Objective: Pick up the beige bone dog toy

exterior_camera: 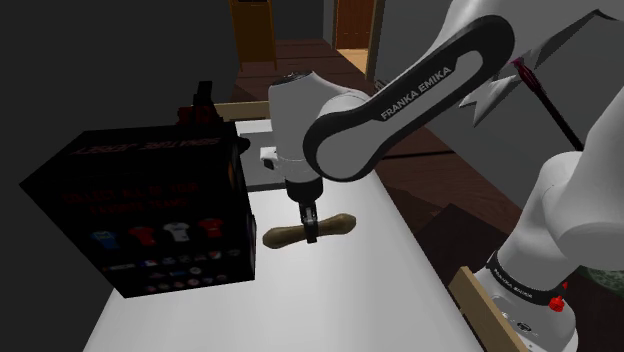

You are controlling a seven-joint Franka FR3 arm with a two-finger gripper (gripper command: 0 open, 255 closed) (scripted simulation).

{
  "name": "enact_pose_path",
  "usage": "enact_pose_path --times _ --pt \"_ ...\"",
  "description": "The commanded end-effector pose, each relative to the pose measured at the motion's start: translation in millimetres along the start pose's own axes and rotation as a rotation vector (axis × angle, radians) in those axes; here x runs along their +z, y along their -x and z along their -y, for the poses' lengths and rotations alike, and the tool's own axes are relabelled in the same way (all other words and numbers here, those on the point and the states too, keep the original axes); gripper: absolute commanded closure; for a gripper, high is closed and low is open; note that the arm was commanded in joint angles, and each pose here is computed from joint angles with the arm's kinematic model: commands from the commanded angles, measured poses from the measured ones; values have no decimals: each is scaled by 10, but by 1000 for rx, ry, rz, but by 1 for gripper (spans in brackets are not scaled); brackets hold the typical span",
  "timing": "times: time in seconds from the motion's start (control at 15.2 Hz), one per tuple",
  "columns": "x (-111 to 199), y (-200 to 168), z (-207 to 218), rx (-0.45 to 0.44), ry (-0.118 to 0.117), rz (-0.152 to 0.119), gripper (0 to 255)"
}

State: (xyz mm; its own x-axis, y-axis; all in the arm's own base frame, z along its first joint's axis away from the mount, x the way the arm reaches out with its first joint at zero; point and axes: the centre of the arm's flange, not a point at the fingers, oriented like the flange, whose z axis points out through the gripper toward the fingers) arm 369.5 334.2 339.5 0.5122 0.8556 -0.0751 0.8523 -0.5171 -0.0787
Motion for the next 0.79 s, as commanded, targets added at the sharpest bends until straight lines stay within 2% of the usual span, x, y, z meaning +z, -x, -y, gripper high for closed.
enact_pose_path --times 0.0,0.59,0.73 --pt "-93 10 6 0 0 0 255" --pt "-565 45 43 0 0 0 255" --pt "-573 46 44 0 0 0 255"
